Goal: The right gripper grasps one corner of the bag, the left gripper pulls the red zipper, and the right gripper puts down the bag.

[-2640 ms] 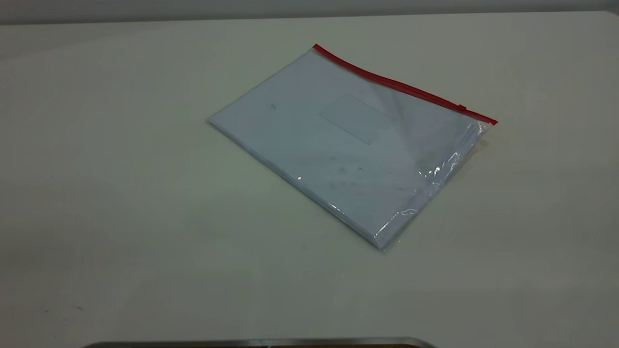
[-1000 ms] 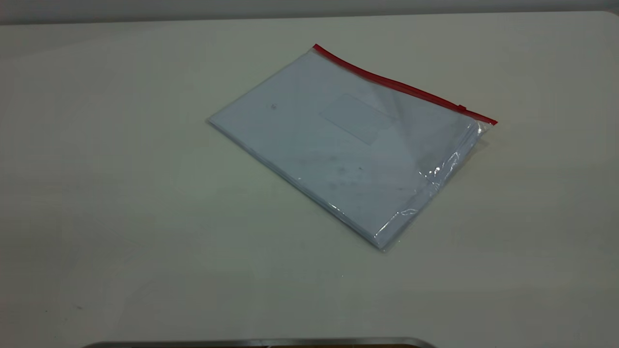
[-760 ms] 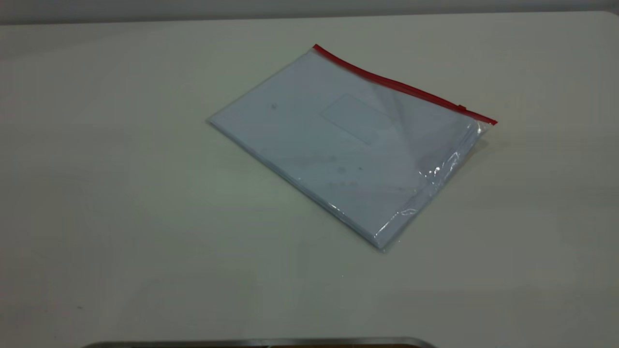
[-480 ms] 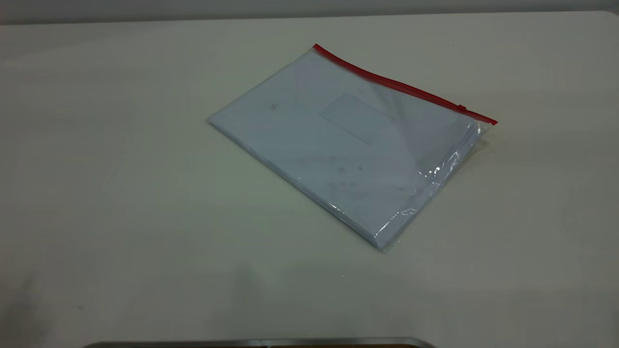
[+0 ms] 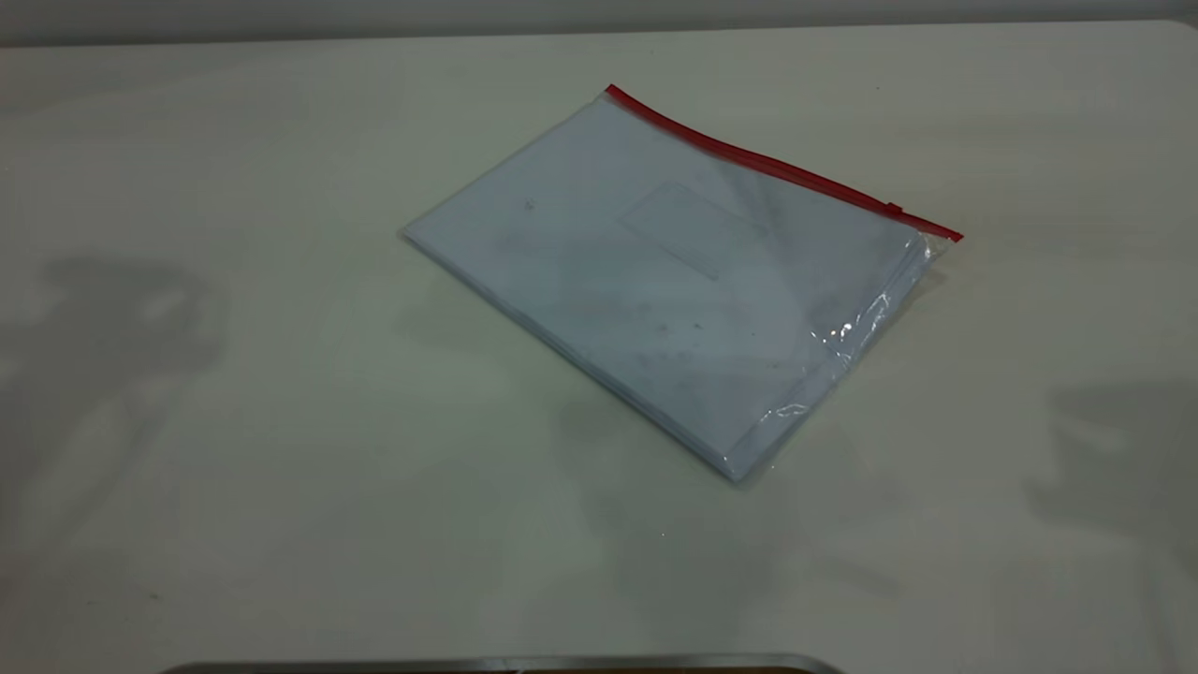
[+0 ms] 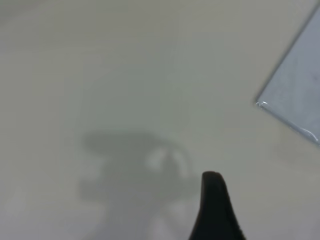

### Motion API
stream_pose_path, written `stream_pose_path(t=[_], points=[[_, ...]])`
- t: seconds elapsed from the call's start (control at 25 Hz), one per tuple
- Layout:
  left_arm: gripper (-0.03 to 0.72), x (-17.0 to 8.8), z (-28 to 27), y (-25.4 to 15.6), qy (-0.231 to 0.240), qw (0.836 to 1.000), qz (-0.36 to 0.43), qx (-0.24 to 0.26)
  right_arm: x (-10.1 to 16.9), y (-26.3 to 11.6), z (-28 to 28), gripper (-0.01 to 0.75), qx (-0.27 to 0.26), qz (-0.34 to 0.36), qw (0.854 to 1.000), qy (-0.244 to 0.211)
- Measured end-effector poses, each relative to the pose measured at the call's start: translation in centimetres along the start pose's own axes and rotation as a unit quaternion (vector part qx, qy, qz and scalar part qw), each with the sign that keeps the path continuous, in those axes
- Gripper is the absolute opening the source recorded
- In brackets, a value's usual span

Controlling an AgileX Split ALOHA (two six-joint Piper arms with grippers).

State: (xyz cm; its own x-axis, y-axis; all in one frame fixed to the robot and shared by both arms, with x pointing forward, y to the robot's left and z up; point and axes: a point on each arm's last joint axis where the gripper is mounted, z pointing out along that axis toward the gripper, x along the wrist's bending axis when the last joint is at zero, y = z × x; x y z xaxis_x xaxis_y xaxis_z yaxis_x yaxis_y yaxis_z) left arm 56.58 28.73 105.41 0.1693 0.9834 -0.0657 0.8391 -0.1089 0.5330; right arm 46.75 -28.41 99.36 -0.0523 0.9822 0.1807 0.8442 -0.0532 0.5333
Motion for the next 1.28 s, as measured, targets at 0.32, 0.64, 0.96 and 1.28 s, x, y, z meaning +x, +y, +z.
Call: stream_pose_path(t=[0.32, 0.64, 0.96, 1.28], points=[[0.586, -1.3, 6.7, 2.7, -0.07, 0.994, 0.072, 0.047, -0.2, 0.2, 9.0, 0.578, 0.042, 0.0, 0.995, 0.085], [0.586, -3.7, 9.2, 2.3, -0.097, 0.987, 0.109, 0.073, -0.8, 0.2, 17.2, 0.578, 0.05, 0.003, 0.987, 0.152], [0.586, -3.8, 9.2, 2.4, -0.098, 0.986, 0.111, 0.071, -4.7, -1.6, 22.7, 0.578, 0.064, 0.08, 0.974, 0.204], [0.586, -3.8, 9.2, 2.4, -0.098, 0.987, 0.11, 0.07, -5.8, -2.5, 26.4, 0.578, 0.062, 0.07, 0.97, 0.225]])
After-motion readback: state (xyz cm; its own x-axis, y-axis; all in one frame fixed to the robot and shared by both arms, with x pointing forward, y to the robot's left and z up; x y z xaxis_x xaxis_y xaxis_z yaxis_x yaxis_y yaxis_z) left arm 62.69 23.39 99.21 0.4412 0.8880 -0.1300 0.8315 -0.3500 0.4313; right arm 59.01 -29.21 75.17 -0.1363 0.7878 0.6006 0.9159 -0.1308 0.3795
